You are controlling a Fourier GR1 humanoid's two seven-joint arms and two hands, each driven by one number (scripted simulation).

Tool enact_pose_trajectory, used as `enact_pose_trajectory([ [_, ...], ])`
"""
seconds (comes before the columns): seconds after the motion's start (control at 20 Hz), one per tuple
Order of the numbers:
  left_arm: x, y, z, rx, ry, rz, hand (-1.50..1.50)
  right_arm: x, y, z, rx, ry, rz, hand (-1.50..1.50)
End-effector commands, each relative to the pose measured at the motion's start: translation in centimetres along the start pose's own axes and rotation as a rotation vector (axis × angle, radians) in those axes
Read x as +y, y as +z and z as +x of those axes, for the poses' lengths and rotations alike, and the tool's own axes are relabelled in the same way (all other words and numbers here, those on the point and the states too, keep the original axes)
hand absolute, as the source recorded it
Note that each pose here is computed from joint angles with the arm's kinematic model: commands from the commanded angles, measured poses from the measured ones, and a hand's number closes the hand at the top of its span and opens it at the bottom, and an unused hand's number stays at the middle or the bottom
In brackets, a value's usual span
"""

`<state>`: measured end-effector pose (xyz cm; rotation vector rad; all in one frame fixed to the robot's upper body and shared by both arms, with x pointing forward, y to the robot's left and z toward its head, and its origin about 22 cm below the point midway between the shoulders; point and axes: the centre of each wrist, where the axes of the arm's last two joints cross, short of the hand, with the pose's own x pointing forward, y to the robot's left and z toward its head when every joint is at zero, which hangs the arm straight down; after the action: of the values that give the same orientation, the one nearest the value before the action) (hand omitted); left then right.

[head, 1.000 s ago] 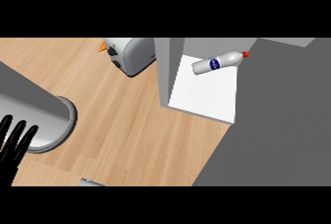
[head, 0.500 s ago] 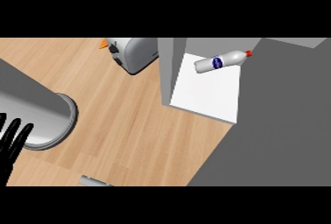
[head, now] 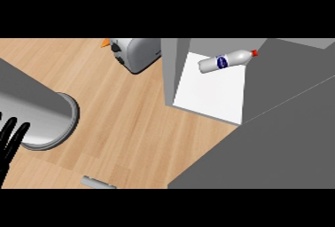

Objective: Pick up the bottled water, place it into the cabinet and close the cabinet

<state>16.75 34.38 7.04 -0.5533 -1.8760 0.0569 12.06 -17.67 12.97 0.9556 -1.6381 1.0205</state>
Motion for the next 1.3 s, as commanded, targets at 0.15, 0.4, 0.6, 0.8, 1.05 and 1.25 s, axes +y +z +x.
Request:
enact_pose_trajectory([
  [0.15, 0.6, 0.0, 0.2, 0.007, -0.001, 0.011, -1.5, -2.2, -3.0, -0.7, 0.113, 0.068, -0.056, 1.5],
  [0.4, 0.7, 0.2, 0.1, 0.009, 0.004, 0.018, -1.5, -4.8, -5.6, -1.3, 0.214, 0.13, -0.064, 1.5],
  [0.6, 1.0, 0.3, 0.0, 0.011, -0.002, 0.029, -1.5, -6.6, -8.2, -1.9, 0.265, 0.133, -0.092, 1.5],
  [0.8, 1.4, 1.1, -0.3, 0.024, 0.009, 0.057, -1.5, -8.0, -10.7, -2.3, 0.31, 0.102, -0.115, 1.5],
  [1.05, 1.8, 1.3, -0.2, 0.018, 0.009, 0.057, -1.5, -11.0, -15.2, -2.3, 0.359, 0.076, -0.178, 1.5],
  [1.25, 2.3, 1.6, -0.4, 0.013, 0.012, 0.074, -1.5, -14.3, -17.6, -1.2, 0.356, 0.122, -0.349, 1.5],
])
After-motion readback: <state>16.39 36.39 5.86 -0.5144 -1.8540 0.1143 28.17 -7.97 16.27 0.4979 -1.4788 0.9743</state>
